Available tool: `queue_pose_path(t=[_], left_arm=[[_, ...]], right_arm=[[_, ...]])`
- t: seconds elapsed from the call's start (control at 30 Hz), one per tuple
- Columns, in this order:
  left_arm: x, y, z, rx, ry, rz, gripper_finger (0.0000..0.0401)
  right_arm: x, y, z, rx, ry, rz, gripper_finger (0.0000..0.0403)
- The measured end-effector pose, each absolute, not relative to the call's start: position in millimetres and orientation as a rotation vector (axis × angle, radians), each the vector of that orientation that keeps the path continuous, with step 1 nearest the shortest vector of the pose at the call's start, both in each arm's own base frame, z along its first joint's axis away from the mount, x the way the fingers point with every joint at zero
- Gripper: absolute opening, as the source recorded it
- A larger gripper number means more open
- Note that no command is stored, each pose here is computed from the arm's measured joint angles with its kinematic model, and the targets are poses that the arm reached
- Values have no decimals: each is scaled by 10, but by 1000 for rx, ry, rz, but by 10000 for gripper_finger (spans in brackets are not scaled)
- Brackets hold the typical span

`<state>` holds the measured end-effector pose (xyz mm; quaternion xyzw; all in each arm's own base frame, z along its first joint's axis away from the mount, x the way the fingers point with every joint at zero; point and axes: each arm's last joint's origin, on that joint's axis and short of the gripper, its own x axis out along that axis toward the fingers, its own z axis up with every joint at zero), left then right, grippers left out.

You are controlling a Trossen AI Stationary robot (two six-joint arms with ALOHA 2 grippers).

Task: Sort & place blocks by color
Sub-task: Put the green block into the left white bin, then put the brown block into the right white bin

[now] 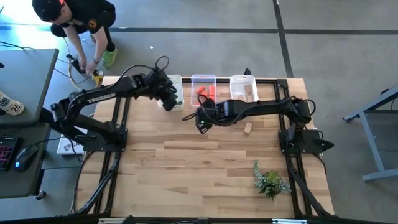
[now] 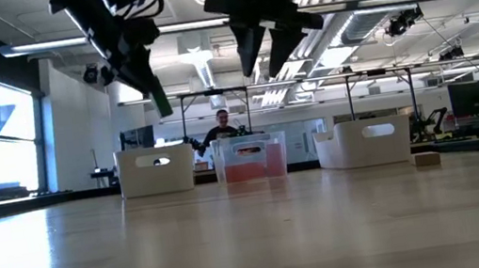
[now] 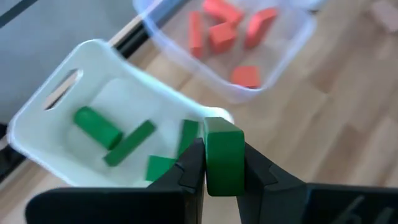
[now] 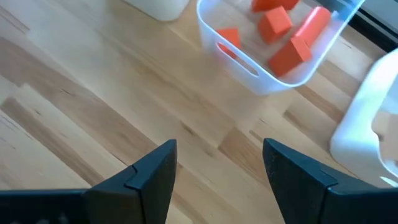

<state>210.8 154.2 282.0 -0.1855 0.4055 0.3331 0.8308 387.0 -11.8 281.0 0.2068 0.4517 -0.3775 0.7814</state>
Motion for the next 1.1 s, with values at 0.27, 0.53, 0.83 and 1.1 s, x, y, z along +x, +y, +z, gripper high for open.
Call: queue_pose_path(t=[0.27, 0.53, 0.83, 1.1], left_arm=[[2073, 1902, 2502, -429, 993, 767, 42], [2047, 2128, 2267, -479, 1056, 809, 50], [1969, 2250, 2225, -506, 1047, 851, 61], [1936, 2281, 2225, -531, 1034, 839, 120]], right_arm=[[3736, -288, 2776, 418, 1099, -891, 224], [3536, -580, 2746, 433, 1327, -898, 224], [3352, -781, 2745, 439, 1540, -830, 224], [3277, -727, 2686, 434, 1624, -843, 224]])
